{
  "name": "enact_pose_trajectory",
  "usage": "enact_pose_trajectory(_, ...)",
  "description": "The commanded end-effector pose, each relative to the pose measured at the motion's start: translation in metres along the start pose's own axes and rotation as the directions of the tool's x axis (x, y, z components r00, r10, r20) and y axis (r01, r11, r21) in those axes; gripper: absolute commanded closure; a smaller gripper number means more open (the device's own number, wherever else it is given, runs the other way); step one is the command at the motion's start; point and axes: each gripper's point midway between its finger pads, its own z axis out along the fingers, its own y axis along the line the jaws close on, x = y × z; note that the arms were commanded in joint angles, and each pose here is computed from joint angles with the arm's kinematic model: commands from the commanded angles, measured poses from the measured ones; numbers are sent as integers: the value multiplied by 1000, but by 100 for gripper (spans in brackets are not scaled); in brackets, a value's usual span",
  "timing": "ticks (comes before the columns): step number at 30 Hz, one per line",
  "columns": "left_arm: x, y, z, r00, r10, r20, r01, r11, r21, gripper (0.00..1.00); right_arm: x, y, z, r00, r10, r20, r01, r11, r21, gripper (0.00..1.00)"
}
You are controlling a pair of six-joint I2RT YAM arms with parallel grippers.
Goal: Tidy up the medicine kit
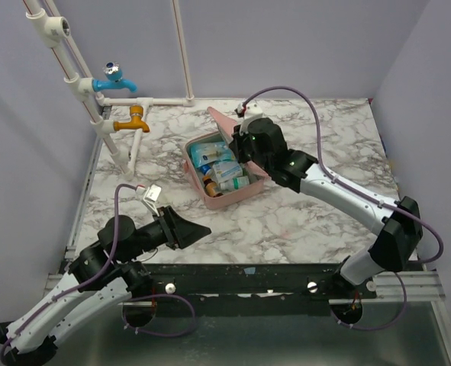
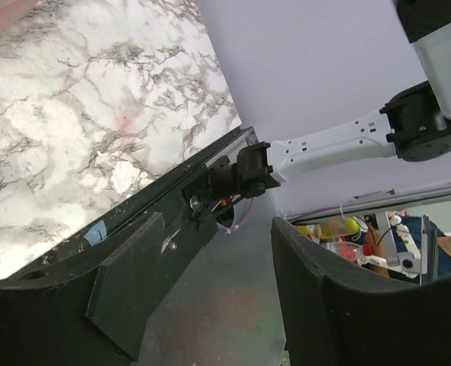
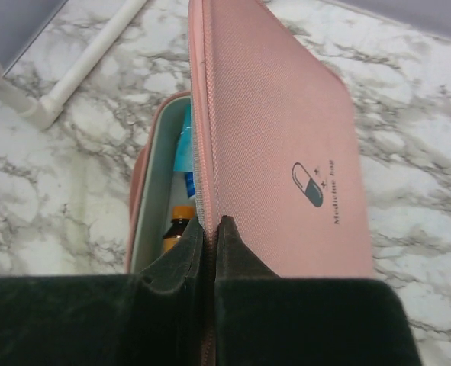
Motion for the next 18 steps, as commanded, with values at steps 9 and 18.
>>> enact_pose_trajectory(9, 8, 21, -1, 1000, -17, 2, 17, 999, -42, 39, 84, 82, 22, 989, 74, -131, -104, 964, -246, 99)
enact_pose_trajectory(18, 7, 24, -1, 1000, -11, 7, 11, 998, -60, 39, 102, 88, 12, 983, 92, -156, -135, 947, -292, 51)
